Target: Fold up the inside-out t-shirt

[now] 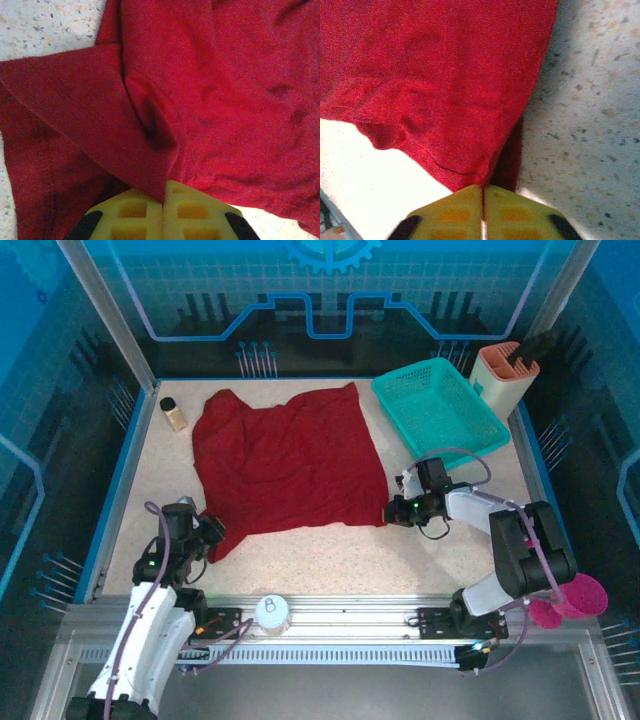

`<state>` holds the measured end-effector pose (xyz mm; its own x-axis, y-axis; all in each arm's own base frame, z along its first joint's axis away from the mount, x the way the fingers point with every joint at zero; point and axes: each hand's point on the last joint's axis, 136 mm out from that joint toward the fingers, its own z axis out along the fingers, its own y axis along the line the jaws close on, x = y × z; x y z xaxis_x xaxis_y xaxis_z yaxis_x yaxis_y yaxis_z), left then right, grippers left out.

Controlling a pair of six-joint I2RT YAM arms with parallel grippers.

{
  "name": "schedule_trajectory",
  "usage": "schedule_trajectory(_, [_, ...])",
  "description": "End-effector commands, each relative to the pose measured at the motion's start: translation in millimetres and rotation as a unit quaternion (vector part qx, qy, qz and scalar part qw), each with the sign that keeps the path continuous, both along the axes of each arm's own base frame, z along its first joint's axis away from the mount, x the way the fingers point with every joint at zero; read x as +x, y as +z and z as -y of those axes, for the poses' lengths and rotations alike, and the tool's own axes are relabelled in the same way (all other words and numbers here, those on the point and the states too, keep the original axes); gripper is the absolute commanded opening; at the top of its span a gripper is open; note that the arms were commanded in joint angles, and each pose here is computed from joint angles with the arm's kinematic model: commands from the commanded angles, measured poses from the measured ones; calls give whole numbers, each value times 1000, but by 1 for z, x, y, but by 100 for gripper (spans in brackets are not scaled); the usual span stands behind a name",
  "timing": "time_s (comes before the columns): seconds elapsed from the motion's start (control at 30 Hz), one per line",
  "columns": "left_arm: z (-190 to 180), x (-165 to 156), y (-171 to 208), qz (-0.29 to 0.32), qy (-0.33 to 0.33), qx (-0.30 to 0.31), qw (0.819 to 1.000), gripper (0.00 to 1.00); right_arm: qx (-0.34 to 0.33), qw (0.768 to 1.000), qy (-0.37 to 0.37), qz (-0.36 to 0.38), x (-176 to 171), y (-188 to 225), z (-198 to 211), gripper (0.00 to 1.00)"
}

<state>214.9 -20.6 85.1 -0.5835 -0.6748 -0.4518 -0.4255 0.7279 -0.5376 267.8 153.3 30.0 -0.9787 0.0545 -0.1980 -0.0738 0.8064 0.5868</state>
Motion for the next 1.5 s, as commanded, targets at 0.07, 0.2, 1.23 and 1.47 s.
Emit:
schedule_trajectory(0.07, [-1,0,3,5,5,-2,1000,0,44,999,9,8,-1,11,-9,20])
schedule_trajectory(0.2, [-1,3,7,11,7,-3,1000,0,33,999,5,-9,-2,0,-7,28])
schedule_trajectory(1.23, [-51,-19,351,331,-8,355,874,0,71,880,-34,469,13,367,2,0])
schedule_trajectory(1.47, [-47,-87,492,435,-4,475,765,0,53,788,-21,613,-72,486,31,0])
